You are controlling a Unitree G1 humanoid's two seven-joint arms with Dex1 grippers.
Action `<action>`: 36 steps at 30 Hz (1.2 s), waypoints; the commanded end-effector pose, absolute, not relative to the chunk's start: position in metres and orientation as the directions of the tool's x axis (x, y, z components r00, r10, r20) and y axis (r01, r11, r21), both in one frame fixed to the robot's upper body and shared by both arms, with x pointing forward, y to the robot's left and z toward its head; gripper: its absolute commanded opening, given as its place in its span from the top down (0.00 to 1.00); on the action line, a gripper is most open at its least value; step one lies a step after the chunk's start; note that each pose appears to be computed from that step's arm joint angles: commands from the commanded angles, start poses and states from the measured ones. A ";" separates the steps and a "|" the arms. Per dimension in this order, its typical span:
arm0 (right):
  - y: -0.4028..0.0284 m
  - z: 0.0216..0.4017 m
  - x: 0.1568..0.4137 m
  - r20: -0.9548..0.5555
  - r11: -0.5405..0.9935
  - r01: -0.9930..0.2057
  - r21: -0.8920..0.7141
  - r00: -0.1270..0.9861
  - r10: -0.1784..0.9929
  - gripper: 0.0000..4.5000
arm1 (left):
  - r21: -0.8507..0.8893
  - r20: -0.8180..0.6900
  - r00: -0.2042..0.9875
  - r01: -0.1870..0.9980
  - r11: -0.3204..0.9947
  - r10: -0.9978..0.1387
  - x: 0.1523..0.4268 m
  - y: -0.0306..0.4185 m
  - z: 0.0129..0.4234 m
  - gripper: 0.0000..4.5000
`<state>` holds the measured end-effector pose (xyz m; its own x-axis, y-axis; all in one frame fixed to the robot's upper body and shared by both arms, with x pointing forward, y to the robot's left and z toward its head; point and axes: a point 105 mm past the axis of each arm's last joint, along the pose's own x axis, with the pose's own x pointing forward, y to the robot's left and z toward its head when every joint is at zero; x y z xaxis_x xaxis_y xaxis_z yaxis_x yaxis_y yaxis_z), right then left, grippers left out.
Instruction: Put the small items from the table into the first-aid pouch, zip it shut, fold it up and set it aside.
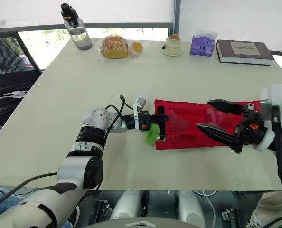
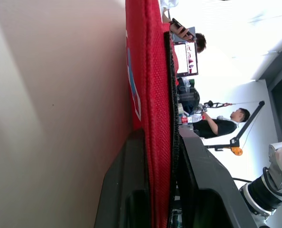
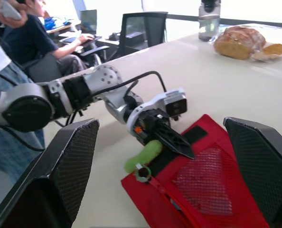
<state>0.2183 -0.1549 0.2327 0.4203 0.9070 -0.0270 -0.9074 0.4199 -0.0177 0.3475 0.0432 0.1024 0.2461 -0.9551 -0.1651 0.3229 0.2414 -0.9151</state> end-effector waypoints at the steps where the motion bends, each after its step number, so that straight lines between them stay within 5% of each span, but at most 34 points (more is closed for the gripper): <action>1: -0.137 0.226 0.222 -0.080 0.372 -0.922 -0.109 0.381 0.921 0.00 | -0.916 -0.189 0.268 0.299 0.268 -0.945 0.349 0.049 0.097 0.95; 11: -0.051 0.160 0.262 -0.260 0.135 -0.929 -0.345 0.233 0.937 0.00 | -0.873 -0.288 0.359 0.283 0.397 -0.888 0.368 0.053 0.087 0.95; 17: -0.016 0.128 0.270 -0.370 0.002 -0.942 -0.334 0.133 0.920 0.00 | -0.871 -0.311 0.418 0.234 0.432 -0.854 0.378 0.058 0.085 0.95; 29: -0.042 0.075 0.309 -0.578 0.246 -0.921 -0.303 0.383 0.721 0.00 | -0.880 -0.305 0.401 0.227 0.416 -0.864 0.374 0.054 0.084 0.95; 34: -0.049 0.064 0.299 -0.650 0.285 -0.932 -0.224 0.361 0.669 0.00 | -0.882 -0.298 0.400 0.231 0.410 -0.867 0.374 0.051 0.084 0.95; 36: -0.047 0.062 0.297 -0.658 0.296 -0.930 -0.218 0.364 0.660 0.12 | -0.884 -0.292 0.397 0.236 0.404 -0.870 0.374 0.049 0.085 0.95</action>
<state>0.2902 -0.0233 0.0841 0.3157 0.7575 -0.5714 -0.9467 0.2107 -0.2437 0.3766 0.0426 0.1004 0.3885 -0.8888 -0.2433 0.2757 0.3641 -0.8896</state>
